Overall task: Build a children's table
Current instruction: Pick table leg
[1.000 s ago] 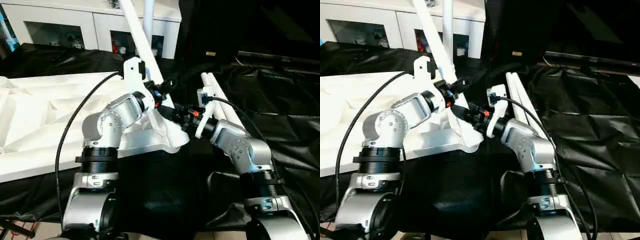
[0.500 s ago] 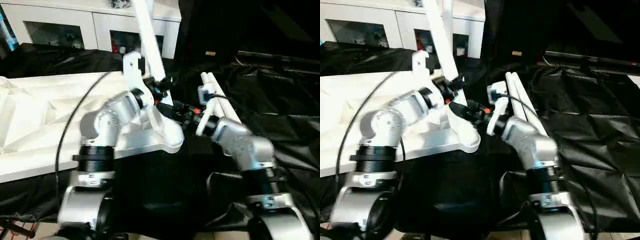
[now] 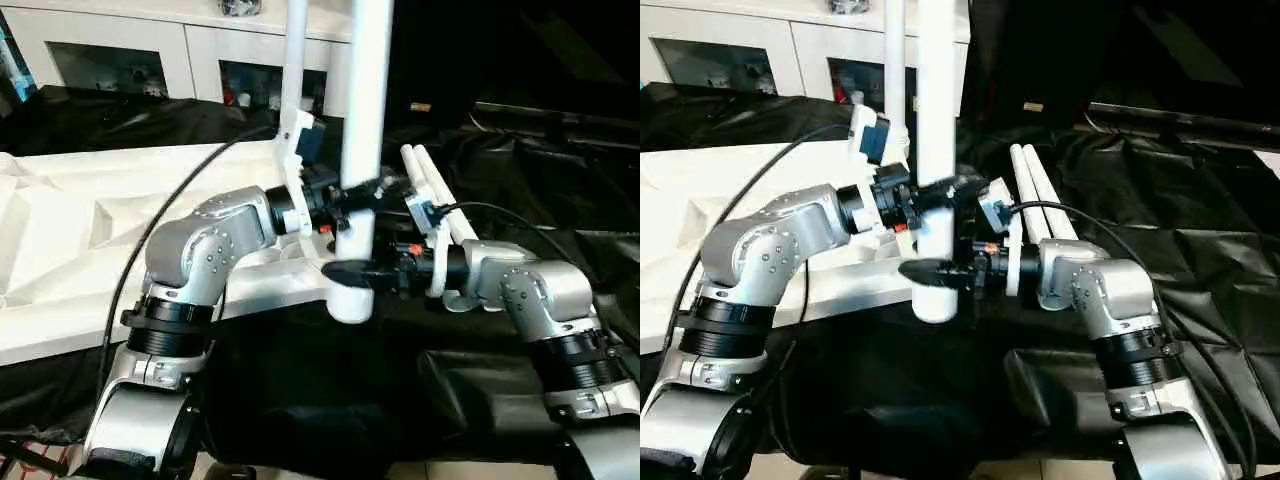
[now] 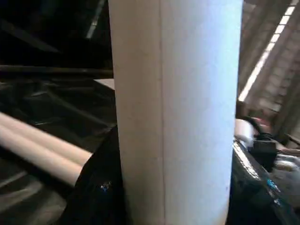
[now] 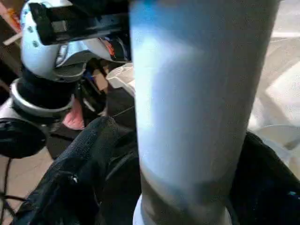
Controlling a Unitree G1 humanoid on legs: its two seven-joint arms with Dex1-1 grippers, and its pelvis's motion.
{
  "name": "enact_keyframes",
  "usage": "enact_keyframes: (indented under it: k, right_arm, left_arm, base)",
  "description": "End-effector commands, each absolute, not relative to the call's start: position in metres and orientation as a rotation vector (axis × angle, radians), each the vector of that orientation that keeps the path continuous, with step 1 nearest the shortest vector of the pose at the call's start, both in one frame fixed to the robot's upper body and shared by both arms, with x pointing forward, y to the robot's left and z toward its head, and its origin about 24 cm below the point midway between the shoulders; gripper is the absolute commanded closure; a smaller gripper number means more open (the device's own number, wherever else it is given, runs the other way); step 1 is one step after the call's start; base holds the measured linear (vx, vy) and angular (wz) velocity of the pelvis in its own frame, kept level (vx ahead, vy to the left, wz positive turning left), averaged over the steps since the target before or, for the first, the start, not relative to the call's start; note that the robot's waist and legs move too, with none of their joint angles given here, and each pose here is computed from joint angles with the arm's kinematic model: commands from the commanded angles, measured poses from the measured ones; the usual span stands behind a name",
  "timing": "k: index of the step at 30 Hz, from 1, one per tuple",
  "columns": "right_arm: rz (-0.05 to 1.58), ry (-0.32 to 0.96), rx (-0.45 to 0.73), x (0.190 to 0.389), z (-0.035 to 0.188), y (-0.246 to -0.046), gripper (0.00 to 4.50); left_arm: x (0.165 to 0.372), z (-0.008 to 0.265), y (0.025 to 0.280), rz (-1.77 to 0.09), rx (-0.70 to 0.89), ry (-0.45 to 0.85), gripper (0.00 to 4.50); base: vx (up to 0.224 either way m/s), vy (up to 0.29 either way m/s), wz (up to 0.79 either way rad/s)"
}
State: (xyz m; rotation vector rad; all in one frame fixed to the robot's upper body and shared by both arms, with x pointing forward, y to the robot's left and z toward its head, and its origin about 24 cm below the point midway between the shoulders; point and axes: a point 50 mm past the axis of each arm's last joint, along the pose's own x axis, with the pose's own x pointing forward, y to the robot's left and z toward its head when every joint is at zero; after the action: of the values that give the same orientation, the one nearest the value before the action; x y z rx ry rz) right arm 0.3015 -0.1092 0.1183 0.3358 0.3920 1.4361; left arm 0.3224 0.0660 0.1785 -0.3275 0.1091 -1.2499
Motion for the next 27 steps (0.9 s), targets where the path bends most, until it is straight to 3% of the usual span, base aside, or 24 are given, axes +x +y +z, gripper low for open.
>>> enact_keyframes:
  k: [1,17,22,27]
  right_arm:
    - [1.472,0.371,0.297,0.3008,0.1282,-0.1086,1.07]
    - [1.483,0.38,0.283,0.3,0.1275,-0.1134,1.07]
    - [1.477,0.39,0.279,0.3002,0.1244,-0.112,1.66]
    - [1.481,0.396,0.278,0.2995,0.1236,-0.1113,1.95]
  left_arm:
    - [0.3178,0.1832,0.0611,-1.306,-0.309,0.095,2.59]
    - [0.3136,0.1825,0.0625,-1.365,-0.334,0.084,2.6]
    - [0.3102,0.1826,0.062,-1.39,-0.336,0.082,2.6]
    - [0.3103,0.1817,0.0626,-1.389,-0.335,0.086,2.6]
  base:
    - [0.0,0.0,0.0]
    - [0.0,0.0,0.0]
    - [0.0,0.0,0.0]
    - [0.0,0.0,0.0]
